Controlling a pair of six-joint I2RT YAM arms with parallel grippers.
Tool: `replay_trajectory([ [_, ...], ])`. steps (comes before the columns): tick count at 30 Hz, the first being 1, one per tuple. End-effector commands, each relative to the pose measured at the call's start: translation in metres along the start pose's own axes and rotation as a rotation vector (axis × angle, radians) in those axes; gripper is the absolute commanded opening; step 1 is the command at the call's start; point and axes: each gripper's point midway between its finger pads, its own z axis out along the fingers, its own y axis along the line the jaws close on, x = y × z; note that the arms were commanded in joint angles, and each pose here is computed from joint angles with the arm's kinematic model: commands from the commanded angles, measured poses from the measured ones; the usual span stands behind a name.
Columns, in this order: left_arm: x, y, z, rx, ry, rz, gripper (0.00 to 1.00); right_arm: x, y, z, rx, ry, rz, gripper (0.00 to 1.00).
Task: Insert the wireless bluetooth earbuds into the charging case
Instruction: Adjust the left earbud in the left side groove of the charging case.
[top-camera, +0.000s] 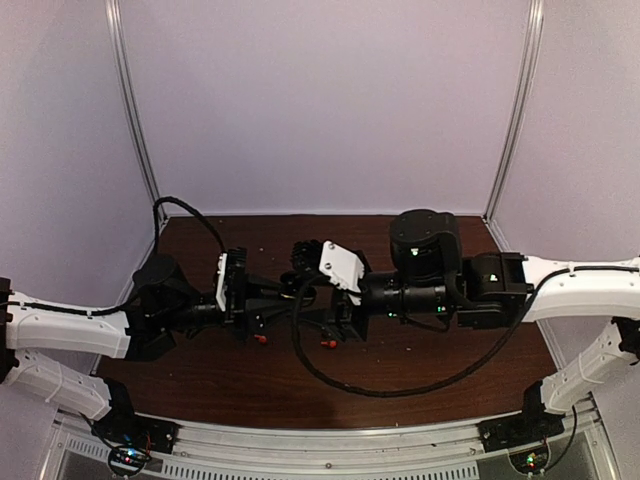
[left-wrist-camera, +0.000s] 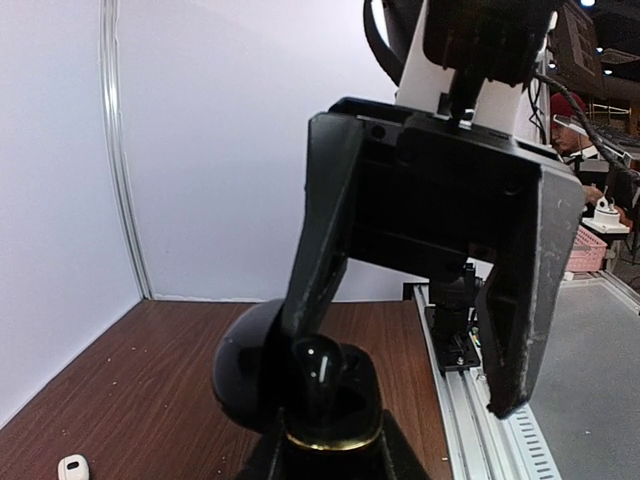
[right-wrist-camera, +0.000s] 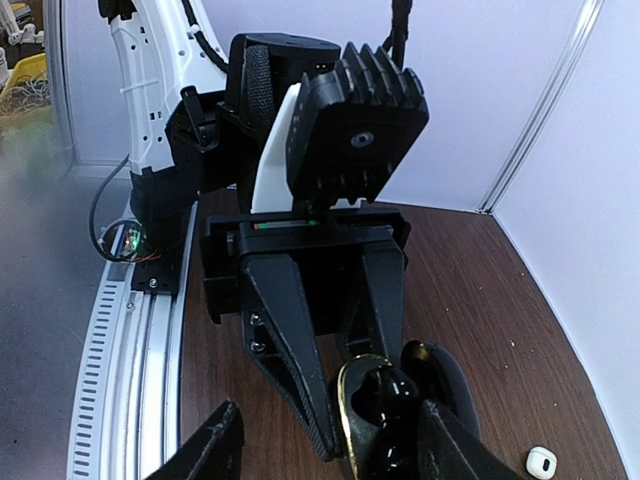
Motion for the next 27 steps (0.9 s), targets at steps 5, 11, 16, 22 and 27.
replay_trajectory([
  [5,-0.016,0.002,0.0,-0.007,-0.056,0.017,0.0,0.0,0.021,-0.008,-0.103,-0.019,-0.018,0.55],
  [11,-0.016,0.002,0.0,-0.005,-0.055,0.016,0.0,0.003,0.021,-0.008,-0.099,-0.002,-0.024,0.53],
  [16,-0.014,0.002,-0.001,-0.009,-0.055,0.016,0.0,0.001,0.013,-0.012,-0.056,-0.001,-0.022,0.55],
  [22,-0.009,0.019,-0.011,-0.08,-0.064,-0.039,0.0,-0.009,-0.019,-0.031,0.053,-0.068,0.037,0.64],
  [27,-0.01,0.036,-0.026,-0.156,-0.083,-0.081,0.0,0.002,-0.058,-0.052,0.174,-0.109,0.099,0.83],
])
